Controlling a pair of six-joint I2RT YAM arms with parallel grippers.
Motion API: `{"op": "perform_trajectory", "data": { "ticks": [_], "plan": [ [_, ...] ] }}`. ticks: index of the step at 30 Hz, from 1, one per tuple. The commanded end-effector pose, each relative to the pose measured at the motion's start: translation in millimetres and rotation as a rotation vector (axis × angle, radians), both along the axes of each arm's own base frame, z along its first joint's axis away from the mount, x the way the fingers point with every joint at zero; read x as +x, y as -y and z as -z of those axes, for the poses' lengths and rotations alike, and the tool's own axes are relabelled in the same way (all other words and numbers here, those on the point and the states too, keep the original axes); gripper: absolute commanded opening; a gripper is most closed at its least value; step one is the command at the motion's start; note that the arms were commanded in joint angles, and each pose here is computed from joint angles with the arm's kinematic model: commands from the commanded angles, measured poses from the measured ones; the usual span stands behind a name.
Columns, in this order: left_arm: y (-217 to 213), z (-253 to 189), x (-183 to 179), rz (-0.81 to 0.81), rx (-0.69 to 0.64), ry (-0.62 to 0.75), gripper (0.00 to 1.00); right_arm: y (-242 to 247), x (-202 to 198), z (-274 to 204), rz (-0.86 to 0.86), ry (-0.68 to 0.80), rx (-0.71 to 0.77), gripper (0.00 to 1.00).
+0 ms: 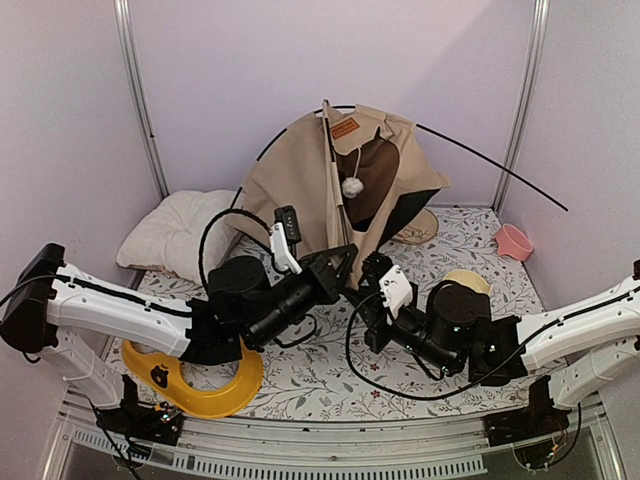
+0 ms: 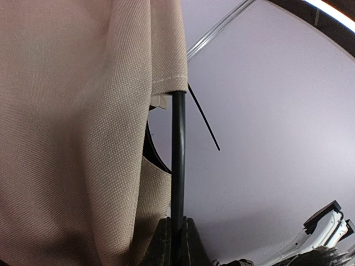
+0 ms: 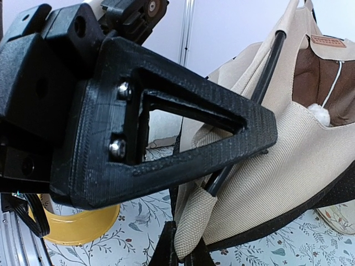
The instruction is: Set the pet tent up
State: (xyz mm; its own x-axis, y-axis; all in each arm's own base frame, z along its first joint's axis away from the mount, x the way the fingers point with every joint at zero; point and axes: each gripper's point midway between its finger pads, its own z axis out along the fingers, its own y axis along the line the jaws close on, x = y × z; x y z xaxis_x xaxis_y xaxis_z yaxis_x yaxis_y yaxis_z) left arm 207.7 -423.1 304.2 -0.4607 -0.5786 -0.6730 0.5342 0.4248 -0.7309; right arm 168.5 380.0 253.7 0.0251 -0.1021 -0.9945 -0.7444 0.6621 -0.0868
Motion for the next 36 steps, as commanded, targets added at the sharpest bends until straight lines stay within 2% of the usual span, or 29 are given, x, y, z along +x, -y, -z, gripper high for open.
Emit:
{"op": "perform_trajectory", "data": {
  "ticks": [1,16,22,25,30,36],
  "plan": [
    [8.3,15.8,-2.4,0.002,0.056,-0.017,0.00,-10.4,-3.6,-15.6,-0.043,-0.024,0.049,0.00],
    [9.8,23.4,-6.9,0.011,0.078,-0.031,0.01,-11.1,14.6,-21.3,0.019,-0.019,0.050,0.00],
    [-4.8,16.8,-1.4,-0.031,0.074,-0.033,0.28,-9.6,12.9,-14.6,0.012,-0.032,0.043,0.00],
    [-11.8,10.1,8.5,-0.049,0.074,-0.049,0.34,-9.3,10.9,-8.4,0.002,-0.048,0.040,0.00],
    [-23.1,-2.3,21.4,-0.078,0.103,-0.068,0.32,-6.0,12.2,-3.2,0.016,-0.061,0.038,0.00],
    [-43.0,12.6,32.4,-0.126,0.146,-0.188,0.26,-8.3,11.4,4.5,0.007,-0.064,0.008,0.00]
  ]
}}
